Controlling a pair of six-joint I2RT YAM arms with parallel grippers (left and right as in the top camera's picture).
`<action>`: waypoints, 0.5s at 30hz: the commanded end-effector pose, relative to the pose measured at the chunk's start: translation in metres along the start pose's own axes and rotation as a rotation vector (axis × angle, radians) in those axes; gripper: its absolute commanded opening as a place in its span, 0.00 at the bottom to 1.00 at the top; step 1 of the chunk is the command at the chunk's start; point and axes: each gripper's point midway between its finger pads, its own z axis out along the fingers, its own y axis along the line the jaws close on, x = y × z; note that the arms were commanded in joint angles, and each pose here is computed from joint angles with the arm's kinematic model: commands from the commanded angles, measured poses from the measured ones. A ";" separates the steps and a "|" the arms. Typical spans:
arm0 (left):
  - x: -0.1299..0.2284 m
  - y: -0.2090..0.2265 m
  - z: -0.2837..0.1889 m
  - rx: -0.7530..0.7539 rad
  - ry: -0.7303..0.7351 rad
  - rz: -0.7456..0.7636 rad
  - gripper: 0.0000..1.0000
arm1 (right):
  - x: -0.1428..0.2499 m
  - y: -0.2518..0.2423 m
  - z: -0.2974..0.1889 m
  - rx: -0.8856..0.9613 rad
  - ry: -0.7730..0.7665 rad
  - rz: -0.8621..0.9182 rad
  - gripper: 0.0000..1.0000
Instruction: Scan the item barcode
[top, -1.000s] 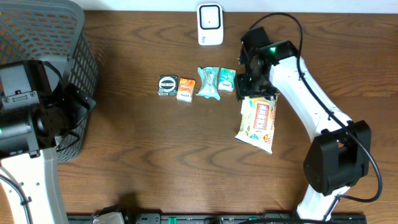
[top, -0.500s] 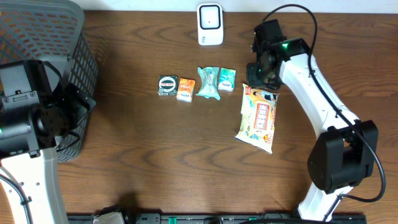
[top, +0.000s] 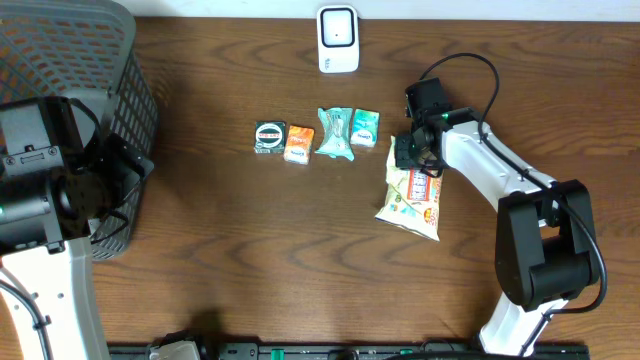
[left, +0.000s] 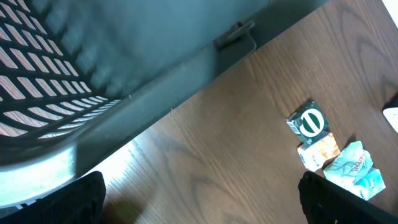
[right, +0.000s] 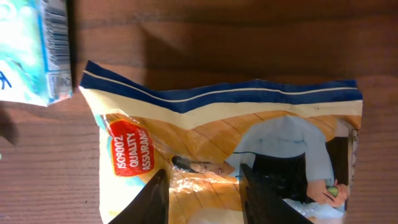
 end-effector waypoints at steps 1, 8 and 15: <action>-0.003 0.002 -0.004 0.000 -0.015 -0.011 0.98 | -0.017 0.004 -0.018 -0.009 -0.020 0.017 0.35; -0.003 0.002 -0.004 0.000 -0.015 -0.011 0.97 | 0.014 0.012 -0.085 0.004 0.214 -0.007 0.23; -0.003 0.002 -0.004 0.000 -0.015 -0.011 0.98 | 0.090 0.018 -0.060 0.070 0.421 -0.100 0.18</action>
